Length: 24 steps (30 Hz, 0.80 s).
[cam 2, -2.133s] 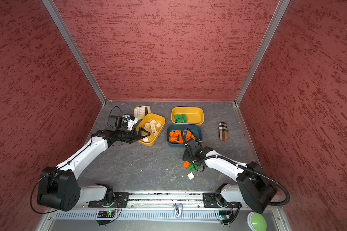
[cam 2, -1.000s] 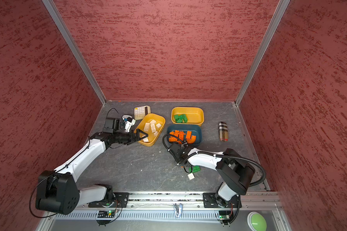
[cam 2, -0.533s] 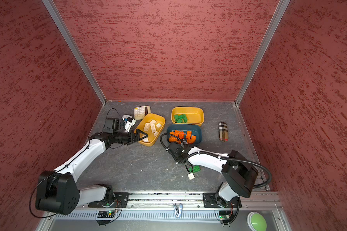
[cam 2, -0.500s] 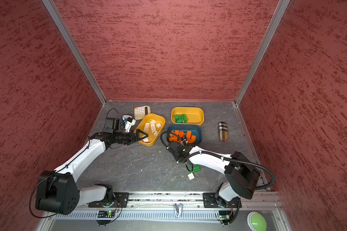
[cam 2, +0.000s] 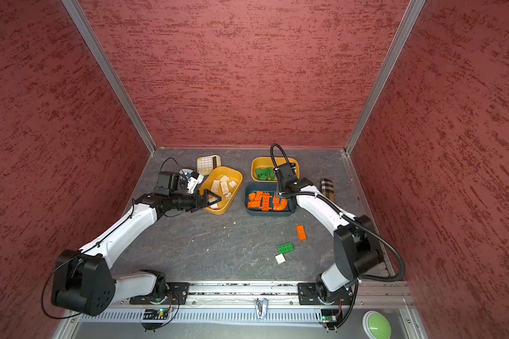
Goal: Sort the legos into containers by color
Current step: Place the lego in the container.
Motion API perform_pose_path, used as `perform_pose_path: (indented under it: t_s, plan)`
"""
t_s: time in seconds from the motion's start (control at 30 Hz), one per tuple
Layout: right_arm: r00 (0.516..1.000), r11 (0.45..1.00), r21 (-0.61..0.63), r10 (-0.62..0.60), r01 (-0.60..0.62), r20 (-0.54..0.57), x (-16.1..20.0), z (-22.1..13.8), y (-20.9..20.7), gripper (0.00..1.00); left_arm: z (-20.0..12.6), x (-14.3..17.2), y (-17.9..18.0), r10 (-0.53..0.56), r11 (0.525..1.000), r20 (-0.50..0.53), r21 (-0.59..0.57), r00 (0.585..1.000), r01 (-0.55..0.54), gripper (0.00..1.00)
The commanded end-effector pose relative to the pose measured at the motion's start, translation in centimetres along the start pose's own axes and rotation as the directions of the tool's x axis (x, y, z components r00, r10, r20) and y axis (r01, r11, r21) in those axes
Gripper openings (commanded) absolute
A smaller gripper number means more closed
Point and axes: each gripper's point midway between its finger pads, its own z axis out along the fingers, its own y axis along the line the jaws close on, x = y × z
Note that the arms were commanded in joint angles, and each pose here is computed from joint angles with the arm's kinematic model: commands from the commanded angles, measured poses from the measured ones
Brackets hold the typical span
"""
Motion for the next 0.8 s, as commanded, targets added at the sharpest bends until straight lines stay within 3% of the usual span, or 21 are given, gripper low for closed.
perform_pose_path:
  t_s: [0.0, 0.17, 0.27, 0.33, 0.5, 0.77]
  plan:
    - [1.000, 0.993, -0.115, -0.005, 0.005, -0.002, -1.2, 1.8, 2.4, 0.24, -0.2, -0.7, -0.6, 0.023, 1.000, 0.019, 0.008, 1.000, -0.023, 0.99]
    - [0.996, 0.983, -0.182, 0.018, -0.033, -0.083, 0.4, 4.5, 4.3, 0.31, -0.3, -0.6, -0.6, 0.024, 1.000, 0.016, 0.001, 1.000, -0.024, 0.99]
    - [0.997, 0.989, -0.145, 0.007, -0.018, -0.077, 0.6, 4.6, 3.4, 0.49, -0.5, -0.7, -0.4, 0.021, 1.000, 0.015, -0.005, 1.000, -0.021, 0.99]
    - [0.998, 0.991, -0.132, 0.002, -0.010, -0.064, 0.5, 3.8, 3.0, 0.56, -0.6, -0.7, -0.4, 0.022, 1.000, 0.017, -0.007, 1.000, -0.022, 0.99]
    - [0.999, 0.995, -0.096, -0.001, -0.002, -0.035, 0.8, -0.2, 0.8, 0.60, -0.6, -0.8, -0.2, 0.019, 1.000, 0.017, -0.009, 1.000, -0.018, 0.99]
    - [0.988, 0.996, -0.028, 0.075, -0.080, -0.138, 9.1, -4.2, -4.9, 0.68, 0.0, -0.8, 0.1, 0.011, 1.000, -0.001, -0.008, 1.000, -0.011, 1.00]
